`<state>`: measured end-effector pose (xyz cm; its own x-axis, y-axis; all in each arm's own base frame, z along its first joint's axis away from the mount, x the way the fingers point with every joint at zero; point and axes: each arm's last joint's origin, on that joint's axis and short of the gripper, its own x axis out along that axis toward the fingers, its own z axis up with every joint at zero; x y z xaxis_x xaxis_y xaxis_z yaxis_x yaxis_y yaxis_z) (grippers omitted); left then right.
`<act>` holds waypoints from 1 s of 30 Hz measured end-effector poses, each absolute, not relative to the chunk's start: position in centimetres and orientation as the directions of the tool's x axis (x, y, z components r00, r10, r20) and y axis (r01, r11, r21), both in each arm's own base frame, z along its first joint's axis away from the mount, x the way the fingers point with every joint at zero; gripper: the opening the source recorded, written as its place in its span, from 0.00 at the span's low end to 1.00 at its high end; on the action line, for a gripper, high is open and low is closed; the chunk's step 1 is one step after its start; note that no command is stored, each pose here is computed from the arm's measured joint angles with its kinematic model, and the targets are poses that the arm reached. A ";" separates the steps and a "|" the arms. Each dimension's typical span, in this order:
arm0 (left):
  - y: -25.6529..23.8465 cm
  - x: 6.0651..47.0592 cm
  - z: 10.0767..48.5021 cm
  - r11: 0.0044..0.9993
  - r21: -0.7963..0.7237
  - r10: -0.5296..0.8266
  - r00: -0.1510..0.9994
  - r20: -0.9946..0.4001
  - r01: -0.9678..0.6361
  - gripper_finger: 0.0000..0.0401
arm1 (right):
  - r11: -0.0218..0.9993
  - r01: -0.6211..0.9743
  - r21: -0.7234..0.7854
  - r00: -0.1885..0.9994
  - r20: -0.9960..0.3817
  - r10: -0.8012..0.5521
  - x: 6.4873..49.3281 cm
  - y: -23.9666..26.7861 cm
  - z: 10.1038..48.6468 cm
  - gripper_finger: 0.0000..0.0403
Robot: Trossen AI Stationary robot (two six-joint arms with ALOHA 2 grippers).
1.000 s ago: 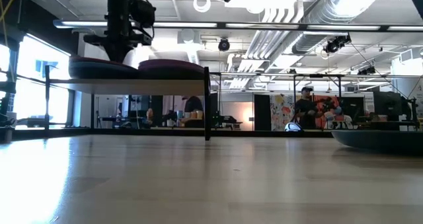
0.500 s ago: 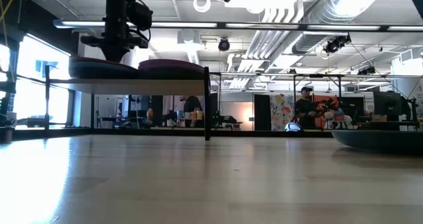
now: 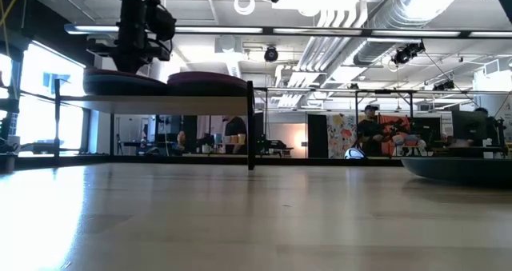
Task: Place and stack plates onto a shelf
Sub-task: Stack the purple plate on top of the purple plate on the shelf
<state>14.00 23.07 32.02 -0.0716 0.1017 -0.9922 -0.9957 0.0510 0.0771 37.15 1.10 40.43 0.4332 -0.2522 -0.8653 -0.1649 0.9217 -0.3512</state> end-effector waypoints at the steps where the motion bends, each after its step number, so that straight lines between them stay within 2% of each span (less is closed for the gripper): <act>1: 23.1 13.9 32.0 0.047 0.077 0.101 -0.072 -0.992 -0.996 0.00 | 0.922 -0.165 -0.351 0.434 -0.865 -0.252 37.2 1.1 40.4 0.32; 20: 24.1 13.4 31.0 0.051 0.094 0.014 -0.094 -0.995 -0.994 0.00 | 0.922 -0.162 -0.352 0.440 -0.862 -0.252 37.2 1.1 40.5 0.32; 30: 24.2 13.4 30.8 0.067 0.108 0.015 -0.108 -0.994 -0.992 0.00 | 0.922 -0.162 -0.352 0.440 -0.862 -0.252 37.2 1.1 40.5 0.32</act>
<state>13.44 24.24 30.79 -0.1076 0.0152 -0.9941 -0.9918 0.0672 0.1084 37.22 1.10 40.46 0.4397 -0.2522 -0.8620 -0.1617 0.9218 -0.3523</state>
